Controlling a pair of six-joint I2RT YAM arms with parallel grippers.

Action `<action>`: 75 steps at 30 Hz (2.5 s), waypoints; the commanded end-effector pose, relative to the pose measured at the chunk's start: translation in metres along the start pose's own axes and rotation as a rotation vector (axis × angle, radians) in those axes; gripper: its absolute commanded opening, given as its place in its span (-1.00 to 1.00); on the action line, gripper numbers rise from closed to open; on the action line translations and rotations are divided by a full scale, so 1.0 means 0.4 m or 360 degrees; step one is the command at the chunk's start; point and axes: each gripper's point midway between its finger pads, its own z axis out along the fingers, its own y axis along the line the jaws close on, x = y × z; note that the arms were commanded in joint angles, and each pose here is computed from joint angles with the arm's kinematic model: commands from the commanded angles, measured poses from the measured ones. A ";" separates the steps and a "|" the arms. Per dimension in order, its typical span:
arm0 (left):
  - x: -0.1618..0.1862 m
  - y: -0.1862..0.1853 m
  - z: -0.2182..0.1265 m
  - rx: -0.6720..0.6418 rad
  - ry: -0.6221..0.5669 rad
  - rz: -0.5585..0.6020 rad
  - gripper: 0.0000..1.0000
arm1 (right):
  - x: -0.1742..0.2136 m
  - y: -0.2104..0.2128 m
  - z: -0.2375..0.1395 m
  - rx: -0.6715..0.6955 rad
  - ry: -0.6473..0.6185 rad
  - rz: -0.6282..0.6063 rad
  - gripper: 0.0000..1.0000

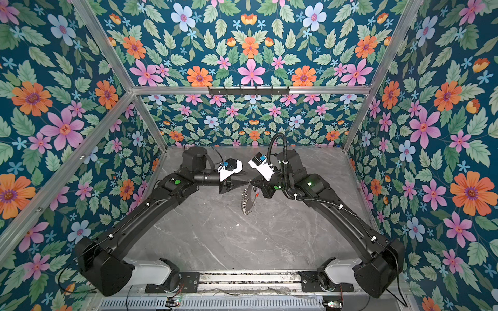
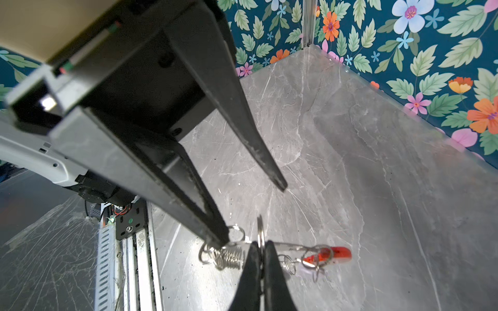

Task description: Put the keys on the keyring

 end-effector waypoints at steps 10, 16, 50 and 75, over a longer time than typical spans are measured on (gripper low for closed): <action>-0.001 -0.012 0.017 0.0116 -0.0024 -0.0004 -0.47 | -0.015 0.016 -0.006 -0.0024 -0.0031 -0.0070 -1.00; 0.011 -0.011 0.027 0.0135 -0.0008 -0.0023 -0.64 | -0.018 0.017 -0.012 -0.0013 -0.0035 -0.0080 -1.00; -0.022 0.015 -0.023 0.0029 -0.0217 -0.0233 -1.00 | -0.058 0.033 -0.028 -0.0116 -0.0147 0.0137 -0.43; -0.050 0.024 -0.031 0.0027 -0.0291 -0.0308 -1.00 | -0.084 0.016 -0.047 -0.0392 -0.0248 0.0380 -0.33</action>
